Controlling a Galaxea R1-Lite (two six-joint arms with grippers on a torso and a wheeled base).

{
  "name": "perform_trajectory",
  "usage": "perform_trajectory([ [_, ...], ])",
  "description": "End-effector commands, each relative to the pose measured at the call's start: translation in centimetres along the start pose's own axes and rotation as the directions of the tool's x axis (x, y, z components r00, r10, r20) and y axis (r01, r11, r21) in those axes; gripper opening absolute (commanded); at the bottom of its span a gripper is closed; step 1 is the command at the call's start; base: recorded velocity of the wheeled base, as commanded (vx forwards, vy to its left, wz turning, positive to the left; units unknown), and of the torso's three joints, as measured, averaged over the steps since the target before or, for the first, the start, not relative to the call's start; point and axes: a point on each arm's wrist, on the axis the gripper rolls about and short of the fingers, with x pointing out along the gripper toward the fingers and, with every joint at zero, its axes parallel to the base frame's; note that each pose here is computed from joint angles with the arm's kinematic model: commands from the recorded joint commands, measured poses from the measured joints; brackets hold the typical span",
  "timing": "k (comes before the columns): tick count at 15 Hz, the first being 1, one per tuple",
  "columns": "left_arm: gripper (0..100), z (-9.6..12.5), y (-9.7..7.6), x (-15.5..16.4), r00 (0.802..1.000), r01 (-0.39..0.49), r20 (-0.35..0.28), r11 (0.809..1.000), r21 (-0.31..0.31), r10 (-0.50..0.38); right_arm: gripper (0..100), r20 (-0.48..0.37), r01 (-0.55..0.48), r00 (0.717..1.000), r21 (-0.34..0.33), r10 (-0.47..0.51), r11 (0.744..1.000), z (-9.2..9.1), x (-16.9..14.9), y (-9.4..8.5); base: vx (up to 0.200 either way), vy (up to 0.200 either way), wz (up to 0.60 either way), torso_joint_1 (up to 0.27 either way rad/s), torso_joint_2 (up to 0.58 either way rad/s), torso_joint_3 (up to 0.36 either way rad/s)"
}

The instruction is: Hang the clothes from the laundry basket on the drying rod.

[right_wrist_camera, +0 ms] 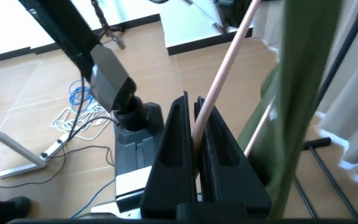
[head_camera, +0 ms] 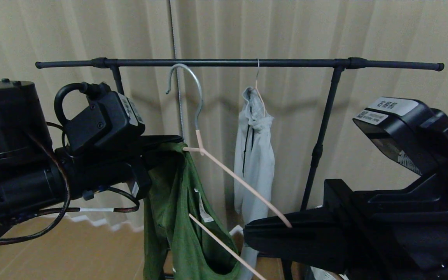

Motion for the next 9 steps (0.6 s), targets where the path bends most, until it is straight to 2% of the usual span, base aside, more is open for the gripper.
perform_trajectory([
  [1, 0, -0.1, 0.0, 0.0, 1.0, -0.001, 0.0, 1.0, -0.004, 0.001, 0, 0.002, 0.004, 1.0, -0.002, -0.004, 1.0, 0.0, 0.0, 0.0, 0.0, 0.0, 0.0, 0.0, 0.0, 0.0],
  [5, 0, -0.2, 0.7, -0.3, 0.999, -0.039, 0.001, 0.999, -0.002, 0.039, 0, -0.005, 0.025, 1.0, 0.002, -0.025, 1.0, -0.4, -0.2, -0.2, 0.0, 0.0, 0.0, 0.0, 0.0, 0.0],
  [7, 0, -0.3, 1.0, -0.7, 0.998, -0.058, -0.004, 0.998, -0.002, 0.058, 0, -0.017, 0.064, 0.998, -0.013, -0.065, 0.998, -1.1, -0.7, -0.7, 0.0, 0.0, 0.0, 0.0, 0.0, 0.0],
  [8, 0, -0.3, 1.0, -0.8, 0.998, -0.063, -0.004, 0.998, -0.002, 0.063, 100, -0.019, 0.087, 0.996, -0.032, -0.088, 0.996, -1.3, -0.9, -1.1, 0.0, 0.0, 0.0, 0.0, 0.0, 0.0],
  [9, 0, -0.4, 1.1, -0.9, 0.997, -0.073, -0.013, 0.997, -0.001, 0.073, 100, -0.01, 0.127, 0.992, -0.043, -0.128, 0.991, -1.2, -1.2, -1.5, 0.0, 0.0, 0.0, 0.0, 0.0, 0.0],
])
